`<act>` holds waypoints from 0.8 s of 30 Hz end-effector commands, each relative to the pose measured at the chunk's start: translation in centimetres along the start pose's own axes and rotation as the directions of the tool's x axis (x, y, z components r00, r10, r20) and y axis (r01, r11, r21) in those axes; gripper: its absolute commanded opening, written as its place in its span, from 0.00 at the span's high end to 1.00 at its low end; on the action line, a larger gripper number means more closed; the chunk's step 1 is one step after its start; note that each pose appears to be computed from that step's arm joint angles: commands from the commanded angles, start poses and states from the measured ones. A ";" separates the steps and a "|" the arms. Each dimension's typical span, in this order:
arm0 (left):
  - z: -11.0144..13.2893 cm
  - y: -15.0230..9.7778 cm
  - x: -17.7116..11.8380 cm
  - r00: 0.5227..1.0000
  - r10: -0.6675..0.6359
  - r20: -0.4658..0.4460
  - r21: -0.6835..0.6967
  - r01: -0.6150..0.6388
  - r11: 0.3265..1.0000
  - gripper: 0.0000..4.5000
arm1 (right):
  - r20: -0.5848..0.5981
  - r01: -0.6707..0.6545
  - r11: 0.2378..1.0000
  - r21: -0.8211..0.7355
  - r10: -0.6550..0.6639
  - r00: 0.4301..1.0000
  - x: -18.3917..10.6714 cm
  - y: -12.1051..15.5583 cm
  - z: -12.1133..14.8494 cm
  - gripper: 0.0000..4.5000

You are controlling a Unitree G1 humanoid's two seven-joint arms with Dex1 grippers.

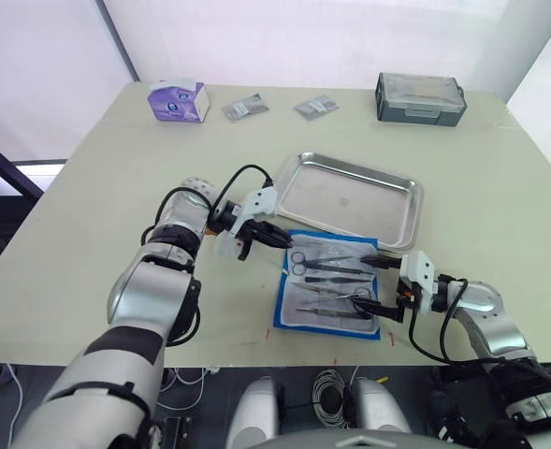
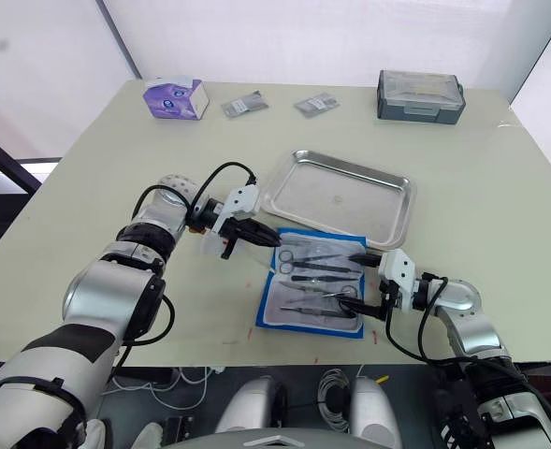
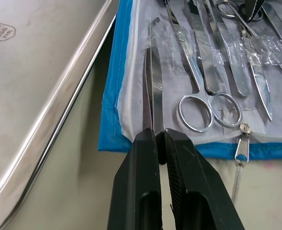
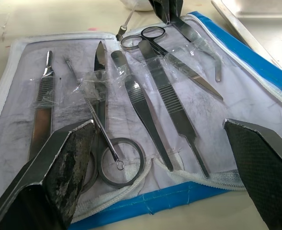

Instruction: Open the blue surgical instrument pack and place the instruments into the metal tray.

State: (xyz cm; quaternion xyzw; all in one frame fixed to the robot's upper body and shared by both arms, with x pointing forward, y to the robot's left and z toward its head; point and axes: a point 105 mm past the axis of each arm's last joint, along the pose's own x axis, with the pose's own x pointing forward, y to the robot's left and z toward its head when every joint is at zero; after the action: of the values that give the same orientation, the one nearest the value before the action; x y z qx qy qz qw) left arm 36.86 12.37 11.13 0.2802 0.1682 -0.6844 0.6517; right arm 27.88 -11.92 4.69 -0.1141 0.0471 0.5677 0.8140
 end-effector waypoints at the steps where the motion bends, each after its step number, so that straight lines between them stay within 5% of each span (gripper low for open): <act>1: 2.3 1.0 -1.9 0.999 0.026 0.037 0.063 -0.028 0.998 1.00 | -0.132 -0.049 0.995 0.091 0.060 0.989 0.1 2.1 -3.7 0.00; 24: 2.0 -0.2 -5.1 0.999 0.009 -0.033 0.061 -0.007 0.998 1.00 | -0.134 -0.054 0.995 0.088 0.065 0.989 0.2 2.1 -3.8 0.00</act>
State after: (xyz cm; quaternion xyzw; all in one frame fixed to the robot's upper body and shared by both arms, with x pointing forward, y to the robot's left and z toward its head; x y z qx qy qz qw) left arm 36.65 15.44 14.43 0.3156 0.1766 -0.6676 0.6508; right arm 27.94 -11.75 4.77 -0.1131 0.0449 0.5711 0.8118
